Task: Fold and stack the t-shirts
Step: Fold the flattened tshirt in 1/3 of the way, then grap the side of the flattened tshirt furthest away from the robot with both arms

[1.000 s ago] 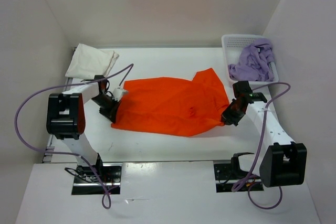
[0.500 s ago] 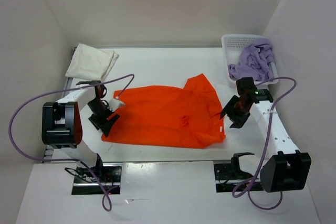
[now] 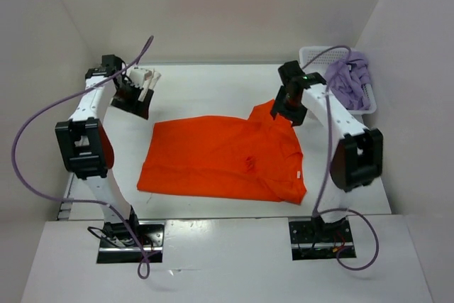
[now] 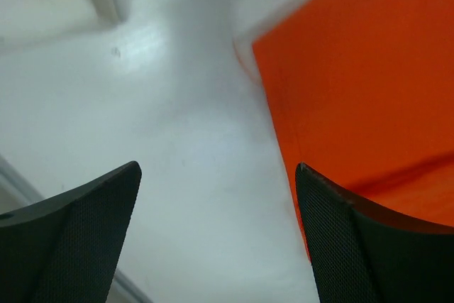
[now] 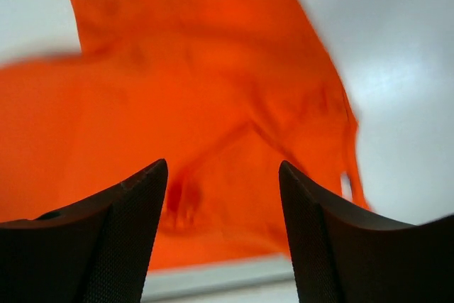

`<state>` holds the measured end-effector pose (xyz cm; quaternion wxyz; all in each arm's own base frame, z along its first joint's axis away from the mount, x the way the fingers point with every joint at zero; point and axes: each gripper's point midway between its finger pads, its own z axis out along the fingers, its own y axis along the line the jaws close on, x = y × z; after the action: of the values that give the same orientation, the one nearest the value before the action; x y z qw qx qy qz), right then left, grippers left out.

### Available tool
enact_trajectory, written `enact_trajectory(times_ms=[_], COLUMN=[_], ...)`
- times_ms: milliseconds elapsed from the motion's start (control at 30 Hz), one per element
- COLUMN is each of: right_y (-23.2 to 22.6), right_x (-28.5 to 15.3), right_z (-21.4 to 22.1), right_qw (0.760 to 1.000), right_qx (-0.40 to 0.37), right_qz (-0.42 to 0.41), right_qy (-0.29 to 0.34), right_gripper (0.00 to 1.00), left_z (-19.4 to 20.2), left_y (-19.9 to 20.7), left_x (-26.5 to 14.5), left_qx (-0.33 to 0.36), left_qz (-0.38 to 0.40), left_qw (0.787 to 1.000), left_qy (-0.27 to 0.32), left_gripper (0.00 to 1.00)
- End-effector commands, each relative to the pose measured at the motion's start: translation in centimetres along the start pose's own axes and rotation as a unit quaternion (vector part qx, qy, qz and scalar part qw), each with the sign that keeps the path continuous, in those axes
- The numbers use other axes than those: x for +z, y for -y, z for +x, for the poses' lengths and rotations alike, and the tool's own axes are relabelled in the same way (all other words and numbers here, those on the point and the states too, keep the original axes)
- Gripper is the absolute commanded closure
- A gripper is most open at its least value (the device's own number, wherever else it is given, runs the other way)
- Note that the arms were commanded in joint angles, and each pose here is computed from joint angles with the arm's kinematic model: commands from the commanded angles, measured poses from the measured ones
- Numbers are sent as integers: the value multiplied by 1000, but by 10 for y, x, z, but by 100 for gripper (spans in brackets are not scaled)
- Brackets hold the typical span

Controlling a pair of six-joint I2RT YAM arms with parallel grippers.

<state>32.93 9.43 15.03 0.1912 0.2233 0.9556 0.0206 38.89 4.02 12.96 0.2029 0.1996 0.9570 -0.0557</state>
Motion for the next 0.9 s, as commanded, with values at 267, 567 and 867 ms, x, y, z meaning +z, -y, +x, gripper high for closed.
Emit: enact_trajectory(times_ms=[267, 567, 867], right_y=[-72, -68, -82], right_x=[107, 181, 212], right_z=[-132, -154, -110], right_qw=[991, 991, 992], right_qx=[-56, -54, -93], right_qz=[70, 101, 80], right_qy=[102, 72, 5], right_gripper=[17, 10, 16], left_z=[-49, -32, -20], left_y=[39, 54, 70], left_x=[72, 108, 116], left_qx=[-36, -46, -35], left_qz=[66, 79, 103], left_qw=[997, 996, 993], left_qy=[18, -16, -35], left_gripper=[1, 1, 28])
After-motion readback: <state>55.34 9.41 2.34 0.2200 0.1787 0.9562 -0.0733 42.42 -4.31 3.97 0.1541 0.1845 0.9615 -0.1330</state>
